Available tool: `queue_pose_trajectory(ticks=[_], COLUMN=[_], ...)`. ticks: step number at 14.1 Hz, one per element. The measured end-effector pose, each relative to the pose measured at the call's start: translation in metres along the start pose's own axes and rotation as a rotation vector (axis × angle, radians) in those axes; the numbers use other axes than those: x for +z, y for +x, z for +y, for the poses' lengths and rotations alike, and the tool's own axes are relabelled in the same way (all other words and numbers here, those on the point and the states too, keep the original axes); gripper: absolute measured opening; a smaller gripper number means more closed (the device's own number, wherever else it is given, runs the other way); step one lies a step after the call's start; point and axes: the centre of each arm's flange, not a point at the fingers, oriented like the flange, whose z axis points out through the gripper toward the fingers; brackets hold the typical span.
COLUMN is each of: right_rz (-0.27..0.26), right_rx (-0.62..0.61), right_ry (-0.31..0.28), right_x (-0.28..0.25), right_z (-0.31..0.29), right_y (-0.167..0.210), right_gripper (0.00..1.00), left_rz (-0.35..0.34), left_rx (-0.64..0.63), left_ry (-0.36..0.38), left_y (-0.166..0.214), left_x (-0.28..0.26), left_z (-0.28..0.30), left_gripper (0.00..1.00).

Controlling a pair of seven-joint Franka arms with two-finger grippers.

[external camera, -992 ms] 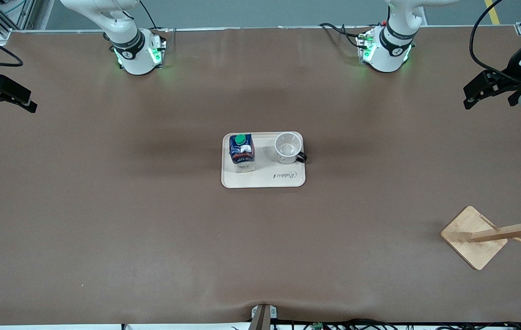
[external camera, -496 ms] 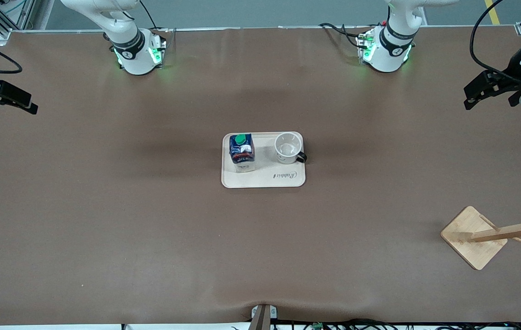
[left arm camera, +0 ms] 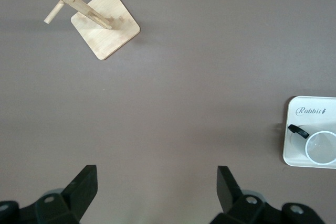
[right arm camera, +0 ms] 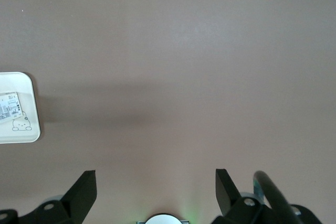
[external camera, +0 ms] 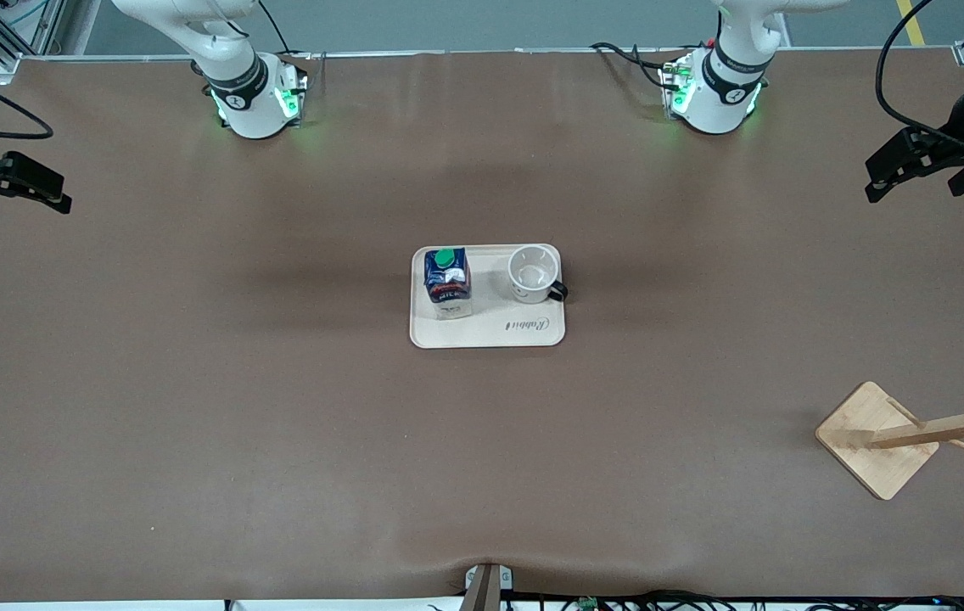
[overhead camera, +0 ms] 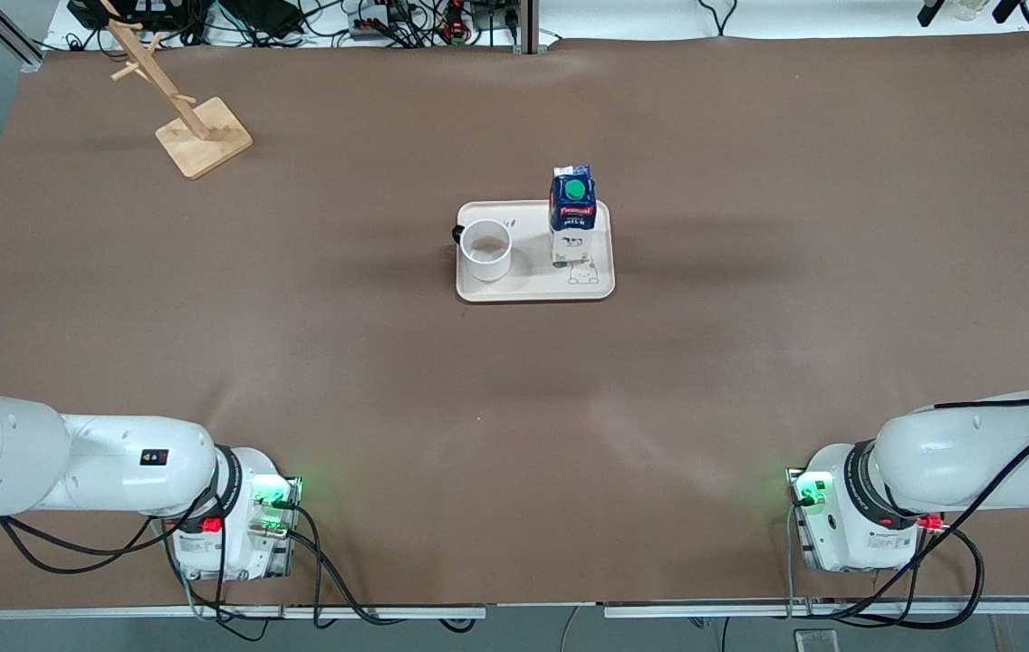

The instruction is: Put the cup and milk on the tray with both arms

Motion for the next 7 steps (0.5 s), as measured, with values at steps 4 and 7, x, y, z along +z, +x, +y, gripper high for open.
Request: queue_pose_trajectory(ticks=[4, 7], right_rz=[-0.003, -0.005], right_rx=[0.006, 0.006], right_ry=[0.001, 0.001], right_x=[0.0003, 0.0005], right_z=[0.0035, 0.0035], right_y=[-0.0004, -0.0007], right_gripper=[1.00, 1.00], left_rz=[-0.005, -0.029], left_rx=[0.000, 0.001], left_ry=[0.001, 0.004], left_y=[-0.0005, -0.0033], left_x=[0.0002, 0.0023], left_z=[-0.0003, 0.0001], left_gripper=[1.00, 1.00])
